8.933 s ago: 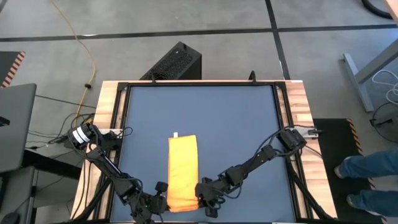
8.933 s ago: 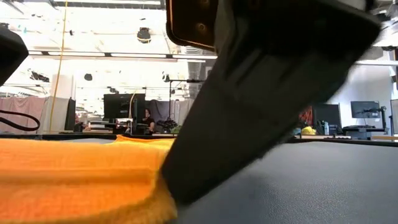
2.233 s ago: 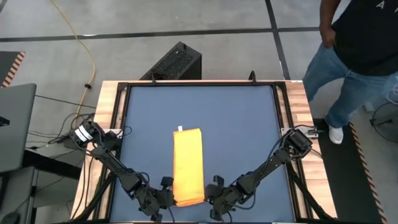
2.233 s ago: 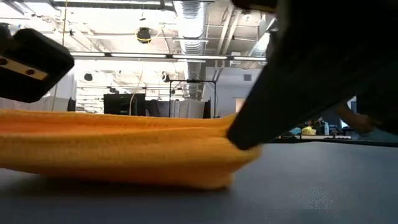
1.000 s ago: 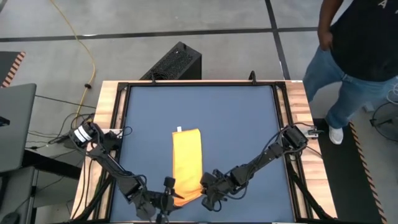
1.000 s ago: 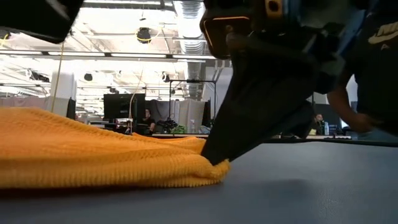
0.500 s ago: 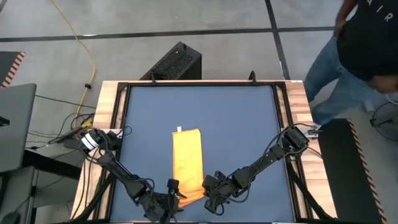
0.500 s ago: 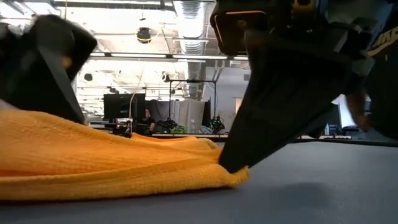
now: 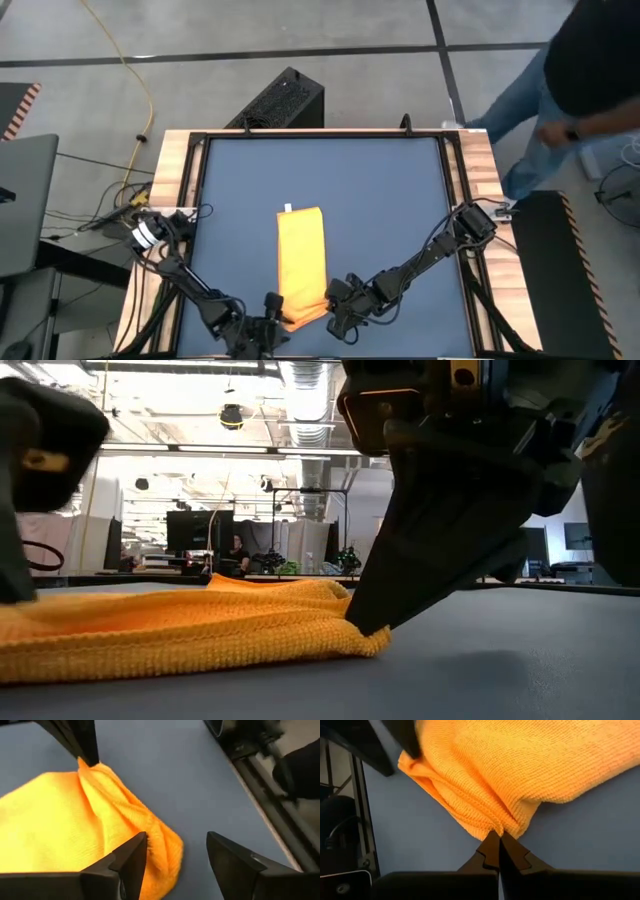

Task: Roll towel into tight, uniform cylinder
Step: Roll the orange towel

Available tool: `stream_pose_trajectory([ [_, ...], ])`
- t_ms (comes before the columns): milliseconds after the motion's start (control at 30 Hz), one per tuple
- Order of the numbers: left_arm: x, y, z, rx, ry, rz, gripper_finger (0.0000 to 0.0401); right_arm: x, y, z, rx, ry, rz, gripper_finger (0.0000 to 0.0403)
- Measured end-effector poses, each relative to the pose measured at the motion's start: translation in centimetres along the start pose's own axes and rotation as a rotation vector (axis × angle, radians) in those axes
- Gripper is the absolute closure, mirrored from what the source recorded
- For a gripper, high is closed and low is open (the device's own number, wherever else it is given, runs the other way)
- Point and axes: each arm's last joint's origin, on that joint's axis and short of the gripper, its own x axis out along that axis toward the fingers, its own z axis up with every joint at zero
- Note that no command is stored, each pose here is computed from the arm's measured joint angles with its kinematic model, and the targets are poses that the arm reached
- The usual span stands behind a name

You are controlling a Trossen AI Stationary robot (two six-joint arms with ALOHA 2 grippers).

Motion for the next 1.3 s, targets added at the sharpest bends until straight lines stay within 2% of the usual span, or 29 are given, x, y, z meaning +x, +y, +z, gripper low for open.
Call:
stream_pose_trajectory([
  [200,0.5,0.1,-0.3,-0.018,0.021,-0.017,0.0221,0.0,0.0,0.1,0.007,-0.001,-0.001,0.0385],
  [333,0.6,0.2,-0.4,-0.021,0.028,-0.016,0.0248,0.0,0.0,0.1,0.008,-0.002,-0.002,0.0385],
  [533,1.0,0.9,-0.3,-0.062,0.045,-0.022,0.0329,0.0,0.0,0.1,0.010,-0.005,-0.003,0.0385],
  [667,1.4,1.4,-0.2,-0.141,0.052,-0.015,0.0389,0.0,0.1,-0.1,0.006,-0.007,-0.004,0.0385],
  [967,0.6,1.4,0.8,-0.196,0.084,-0.183,0.0399,-0.6,1.3,-1.9,0.035,0.121,0.093,0.0385],
  [1167,0.6,1.4,0.9,-0.216,0.082,-0.196,0.0400,-0.7,1.6,-2.1,0.040,0.125,0.111,0.0385],
  [1300,0.6,1.3,1.0,-0.281,0.094,-0.241,0.0401,-0.8,1.8,-2.0,0.045,0.117,0.129,0.0385],
])
